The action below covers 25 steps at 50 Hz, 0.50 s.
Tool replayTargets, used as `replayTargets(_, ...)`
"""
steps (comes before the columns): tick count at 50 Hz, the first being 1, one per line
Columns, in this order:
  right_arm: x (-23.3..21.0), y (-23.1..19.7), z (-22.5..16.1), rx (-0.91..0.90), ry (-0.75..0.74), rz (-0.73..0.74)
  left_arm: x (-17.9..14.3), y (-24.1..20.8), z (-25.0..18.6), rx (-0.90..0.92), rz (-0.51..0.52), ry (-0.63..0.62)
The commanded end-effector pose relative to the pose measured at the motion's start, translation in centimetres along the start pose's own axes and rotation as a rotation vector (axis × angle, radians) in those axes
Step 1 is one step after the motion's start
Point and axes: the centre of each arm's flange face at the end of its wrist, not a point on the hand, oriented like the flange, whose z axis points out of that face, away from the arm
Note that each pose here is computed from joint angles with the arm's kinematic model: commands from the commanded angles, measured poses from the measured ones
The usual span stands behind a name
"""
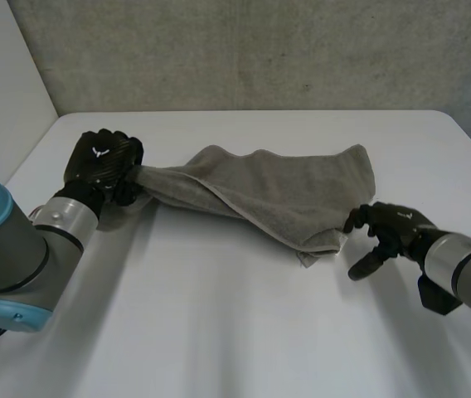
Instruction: Fold the towel.
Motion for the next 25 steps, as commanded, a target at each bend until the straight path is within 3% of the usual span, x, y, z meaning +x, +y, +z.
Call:
replayTargets(1, 0.0, 1.6, 0.3, -0.023, -0.003, 0.062, 0.0, -0.3, -0.1, 0.008, -0.028, -0.002)
replayTargets(25, 0.0, 1.4, 5.3, 0.042, 0.061, 0.186, 0.3, 0.1, -0.5, -0.006, -0.032, 0.008)
